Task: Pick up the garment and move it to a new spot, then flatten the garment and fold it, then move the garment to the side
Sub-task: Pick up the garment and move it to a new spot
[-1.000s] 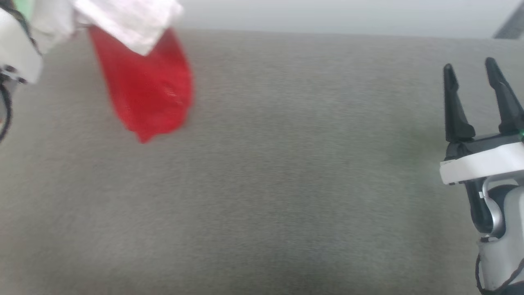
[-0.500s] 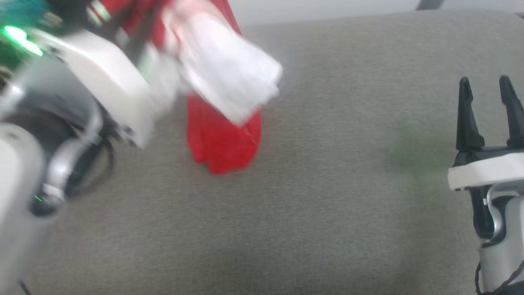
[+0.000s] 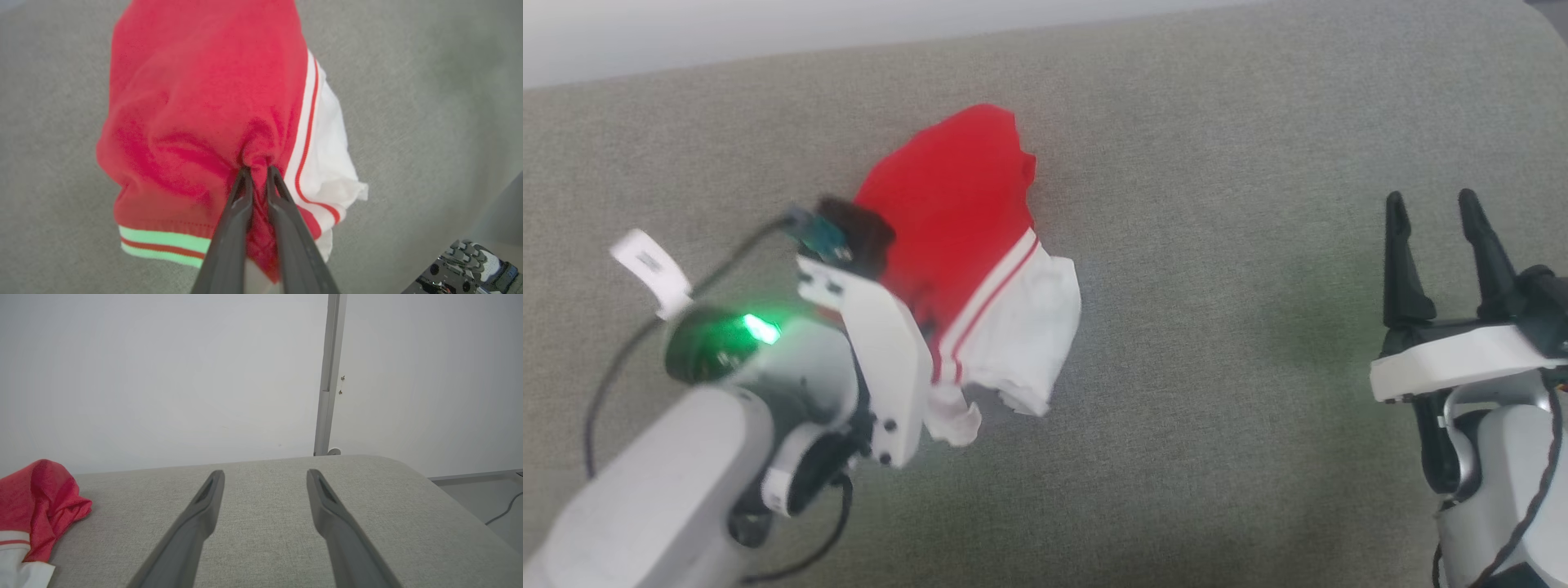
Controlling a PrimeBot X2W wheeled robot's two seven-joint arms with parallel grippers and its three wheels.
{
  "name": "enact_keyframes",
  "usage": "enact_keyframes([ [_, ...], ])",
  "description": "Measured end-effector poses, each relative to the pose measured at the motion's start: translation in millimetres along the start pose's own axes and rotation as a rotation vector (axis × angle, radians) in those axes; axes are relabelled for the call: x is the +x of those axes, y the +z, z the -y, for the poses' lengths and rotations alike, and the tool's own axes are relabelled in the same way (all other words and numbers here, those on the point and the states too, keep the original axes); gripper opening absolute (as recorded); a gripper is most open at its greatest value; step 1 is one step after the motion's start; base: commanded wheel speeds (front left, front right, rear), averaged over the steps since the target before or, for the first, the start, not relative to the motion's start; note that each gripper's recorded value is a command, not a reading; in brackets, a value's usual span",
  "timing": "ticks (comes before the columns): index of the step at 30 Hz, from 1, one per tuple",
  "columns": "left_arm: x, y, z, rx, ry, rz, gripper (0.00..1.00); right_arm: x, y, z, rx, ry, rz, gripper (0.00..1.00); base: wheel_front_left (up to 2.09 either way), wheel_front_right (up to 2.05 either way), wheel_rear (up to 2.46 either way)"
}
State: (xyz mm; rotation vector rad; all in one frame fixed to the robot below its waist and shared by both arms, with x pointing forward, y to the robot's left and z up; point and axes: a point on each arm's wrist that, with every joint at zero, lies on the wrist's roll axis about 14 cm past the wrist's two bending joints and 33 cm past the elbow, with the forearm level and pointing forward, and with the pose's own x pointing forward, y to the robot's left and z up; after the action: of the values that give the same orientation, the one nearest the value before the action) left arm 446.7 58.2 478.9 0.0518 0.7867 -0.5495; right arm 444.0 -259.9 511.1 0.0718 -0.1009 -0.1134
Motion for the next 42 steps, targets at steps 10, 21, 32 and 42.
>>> enact_keyframes([
  [10, 27.0, -64.2, -3.8, -0.078, -0.021, -0.203, 0.4, 4.9, -8.6, -16.7, 0.014, 0.044, -0.022, 1.0, 0.0, 0.0, 0.0],
  [21, 1.0, -26.1, -21.3, -0.129, 0.008, -0.02, 1.0, 5.8, 8.8, -29.6, 0.015, 0.089, 0.018, 1.0, 0.0, 0.0, 0.0],
  [32, -72.6, 12.3, -65.6, -0.145, 0.17, 0.317, 1.0, -2.2, 31.1, -49.2, 0.01, 0.16, 0.065, 1.0, 0.0, 0.0, 0.0],
  [42, -151.3, -0.8, -106.8, -0.148, 0.36, 0.638, 1.0, -18.5, 46.6, -67.8, 0.028, 0.221, 0.1, 1.0, 0.0, 0.0, 0.0],
])
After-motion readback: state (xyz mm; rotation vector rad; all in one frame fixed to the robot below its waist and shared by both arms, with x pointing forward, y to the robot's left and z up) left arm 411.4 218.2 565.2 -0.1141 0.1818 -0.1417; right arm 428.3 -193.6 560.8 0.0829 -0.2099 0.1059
